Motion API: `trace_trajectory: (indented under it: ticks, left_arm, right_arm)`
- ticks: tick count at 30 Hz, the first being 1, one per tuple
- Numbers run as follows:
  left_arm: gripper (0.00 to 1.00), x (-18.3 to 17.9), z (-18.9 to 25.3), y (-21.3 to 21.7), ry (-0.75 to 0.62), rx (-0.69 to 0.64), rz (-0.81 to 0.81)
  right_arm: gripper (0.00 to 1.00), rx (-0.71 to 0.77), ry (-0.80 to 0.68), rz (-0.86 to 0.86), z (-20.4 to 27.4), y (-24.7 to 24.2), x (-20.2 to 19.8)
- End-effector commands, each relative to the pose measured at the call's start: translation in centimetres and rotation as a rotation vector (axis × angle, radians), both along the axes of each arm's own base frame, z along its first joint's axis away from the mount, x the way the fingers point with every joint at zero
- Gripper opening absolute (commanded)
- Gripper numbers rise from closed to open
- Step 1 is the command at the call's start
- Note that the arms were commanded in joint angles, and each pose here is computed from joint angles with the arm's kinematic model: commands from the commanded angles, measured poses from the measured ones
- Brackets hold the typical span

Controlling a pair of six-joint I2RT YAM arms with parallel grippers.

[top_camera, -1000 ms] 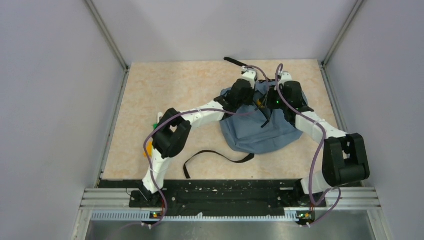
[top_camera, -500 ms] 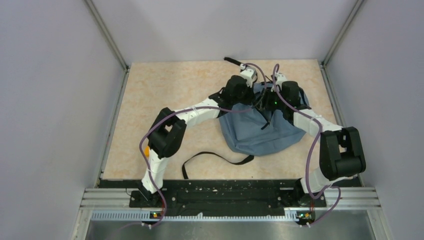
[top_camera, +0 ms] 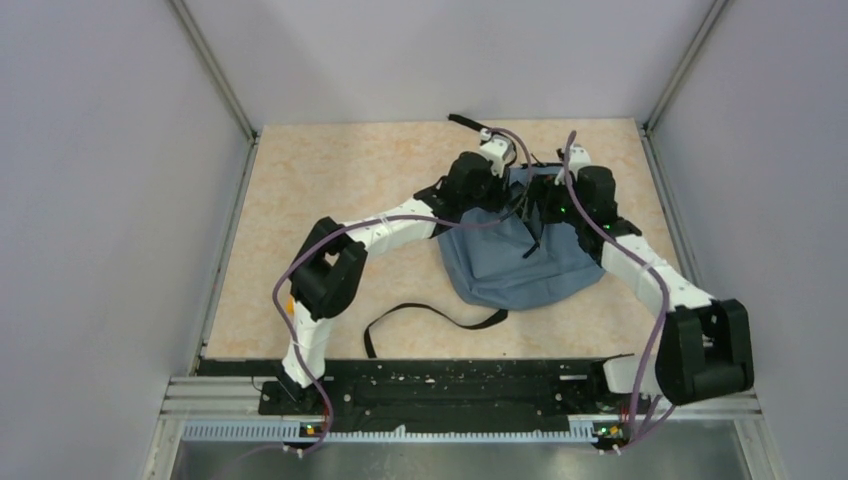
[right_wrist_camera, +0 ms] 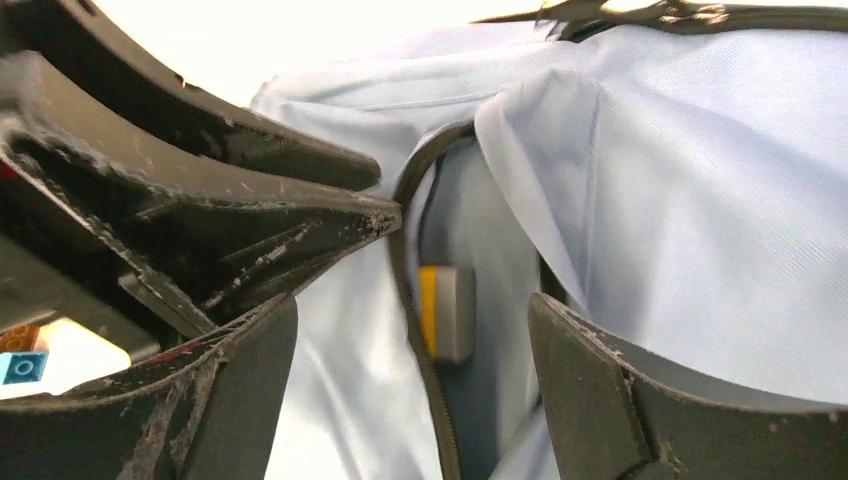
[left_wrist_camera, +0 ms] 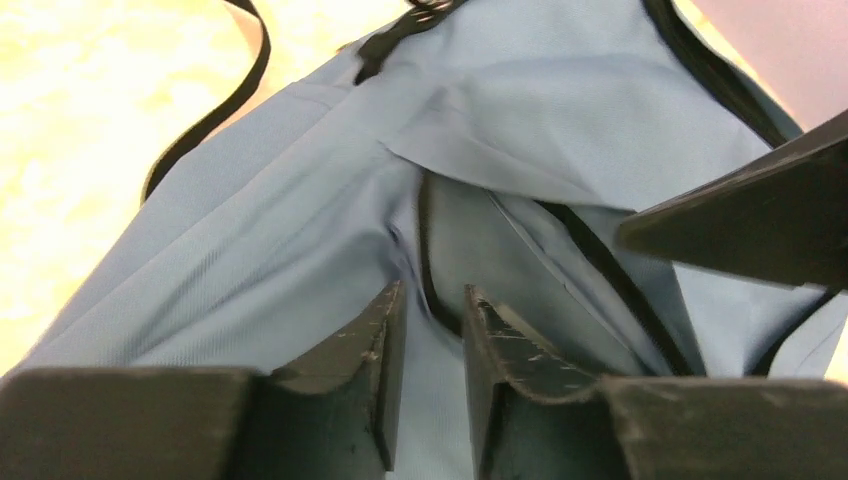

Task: Pack the student bag
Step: Place the stationery in the student bag, then pick up the stationery from the center of the board.

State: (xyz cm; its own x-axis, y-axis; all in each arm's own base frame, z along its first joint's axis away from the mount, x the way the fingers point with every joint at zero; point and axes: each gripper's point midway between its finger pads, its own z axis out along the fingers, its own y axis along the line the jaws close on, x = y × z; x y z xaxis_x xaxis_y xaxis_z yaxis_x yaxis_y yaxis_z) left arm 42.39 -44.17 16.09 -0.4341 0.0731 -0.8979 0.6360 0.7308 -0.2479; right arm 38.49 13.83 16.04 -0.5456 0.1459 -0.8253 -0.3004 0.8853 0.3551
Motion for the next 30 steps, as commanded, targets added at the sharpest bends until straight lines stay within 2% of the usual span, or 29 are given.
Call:
trace_trajectory:
  ticks: [1,3,6,9,11,17,22,25,30]
  left_arm:
    - [0.44,-1.3,8.1,0.3,-0.161,-0.101,-0.028]
    - [0.63,-2.0,8.9,0.8,-0.178,-0.111,-0.044]
    - [0.74,-3.6,9.7,2.1,-0.19,-0.116,-0.056]
    - [0.76,-5.7,9.9,4.9,-0.17,-0.135,-0.012]
    - [0.78,-6.8,7.9,7.8,-0.126,-0.099,0.068]
    - [0.84,-9.8,1.8,18.6,0.017,0.048,0.411]
    - [0.86,-12.6,-4.0,26.4,0.179,0.221,0.558]
    - [0.87,-12.7,-5.7,30.7,0.225,0.262,0.676]
    - [0.88,-10.9,-6.7,37.2,0.24,0.239,0.878]
  right_arm:
    - [0.85,-0.008,-0.119,-0.061,4.2,-1.6,-1.4]
    - [0.85,-0.007,-0.151,-0.081,5.3,-2.1,-2.1]
    - [0.86,-0.006,-0.17,-0.104,6.2,-2.7,-3.3]
    - [0.86,0.002,-0.195,-0.114,7.1,-3.0,-4.2]
    - [0.86,0.003,-0.202,-0.118,7.4,-3.1,-4.5]
    - [0.86,-0.005,-0.209,-0.127,7.6,-3.4,-4.7]
    - [0.86,0.007,-0.213,-0.109,7.7,-3.0,-4.8]
    - [0.86,0.01,-0.212,-0.11,7.6,-3.0,-4.8]
    - [0.86,0.014,-0.214,-0.106,7.7,-3.0,-5.0]
